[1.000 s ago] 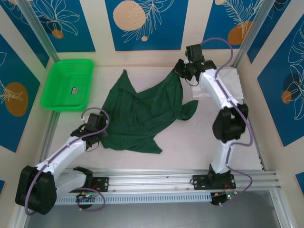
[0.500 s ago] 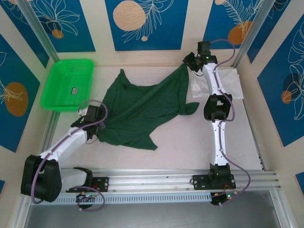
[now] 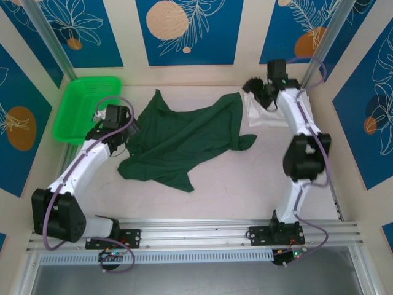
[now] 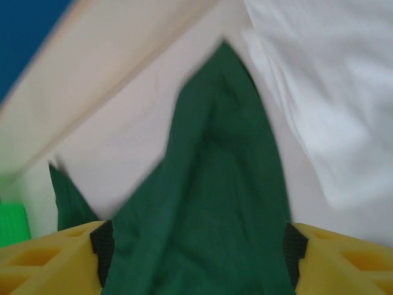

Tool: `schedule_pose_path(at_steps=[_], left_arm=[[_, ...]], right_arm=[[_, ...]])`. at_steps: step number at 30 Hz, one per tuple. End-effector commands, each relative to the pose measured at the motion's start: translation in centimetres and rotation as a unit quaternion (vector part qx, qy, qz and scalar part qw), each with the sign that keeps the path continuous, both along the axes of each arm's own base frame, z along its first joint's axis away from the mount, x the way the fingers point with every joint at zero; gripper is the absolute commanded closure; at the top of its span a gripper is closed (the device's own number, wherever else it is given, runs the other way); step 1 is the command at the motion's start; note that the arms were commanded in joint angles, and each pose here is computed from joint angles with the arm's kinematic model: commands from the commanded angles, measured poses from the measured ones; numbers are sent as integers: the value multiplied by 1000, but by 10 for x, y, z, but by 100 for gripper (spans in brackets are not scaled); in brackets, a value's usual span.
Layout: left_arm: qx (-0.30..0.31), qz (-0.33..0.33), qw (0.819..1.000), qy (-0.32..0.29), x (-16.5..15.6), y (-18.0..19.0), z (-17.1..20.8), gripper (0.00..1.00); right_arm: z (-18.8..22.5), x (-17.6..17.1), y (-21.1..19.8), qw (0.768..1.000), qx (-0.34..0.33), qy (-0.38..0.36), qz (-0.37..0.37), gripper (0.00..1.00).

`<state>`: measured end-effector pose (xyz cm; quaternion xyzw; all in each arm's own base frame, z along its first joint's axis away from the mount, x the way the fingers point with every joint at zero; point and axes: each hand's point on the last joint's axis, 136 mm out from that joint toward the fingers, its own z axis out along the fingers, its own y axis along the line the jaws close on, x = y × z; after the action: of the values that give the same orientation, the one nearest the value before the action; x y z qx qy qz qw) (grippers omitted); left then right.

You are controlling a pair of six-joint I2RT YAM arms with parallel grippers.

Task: Fold and stack the t-shirts

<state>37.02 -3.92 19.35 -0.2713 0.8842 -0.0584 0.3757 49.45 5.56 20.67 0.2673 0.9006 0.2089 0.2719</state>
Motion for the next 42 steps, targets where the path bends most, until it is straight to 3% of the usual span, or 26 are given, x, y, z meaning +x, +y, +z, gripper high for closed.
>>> schedule_pose_path(at_steps=[1, 8, 11, 14, 19, 23, 25, 27, 29, 31, 35, 42], left_arm=[[-28, -74, 996, 31, -35, -32, -14, 29], [-119, -204, 966, 105, -111, -113, -87, 31], [-180, -247, 946, 108, -125, -143, -100, 31], [-202, -283, 929, 127, -132, -165, -108, 30], [-175, -263, 937, 148, -129, -159, -131, 26], [-152, -250, 943, 158, -125, -152, -145, 26], [-134, -239, 947, 166, -123, -147, -154, 34], [-119, -231, 951, 170, -120, -143, -161, 52], [-108, -225, 953, 173, -118, -139, -166, 62], [-89, -219, 956, 176, -116, -134, -167, 73], [-43, -209, 962, 168, -112, -119, -156, 100], [13, -183, 974, 132, -109, -86, -121, 100]], right_arm=[[-44, -55, -15, 999, 2, 40, -21, 28], [-109, -130, 22, 991, 33, 122, 54, 25], [-121, -140, 37, 987, 2, 139, 84, 25], [-133, -140, 44, 983, -2, 160, 89, 26], [-149, -128, 41, 980, -13, 183, 75, 29], [-162, -121, 48, 977, 2, 201, 75, 43], [-165, -116, 49, 975, 11, 209, 70, 52], [-164, -109, 53, 976, 30, 202, 69, 69], [-161, -106, 56, 977, 45, 196, 66, 87], [-152, -105, 62, 978, 68, 186, 69, 96], [-119, -112, 77, 974, 155, 152, 67, 100], [-55, -133, 90, 948, 295, 108, 57, 100]])
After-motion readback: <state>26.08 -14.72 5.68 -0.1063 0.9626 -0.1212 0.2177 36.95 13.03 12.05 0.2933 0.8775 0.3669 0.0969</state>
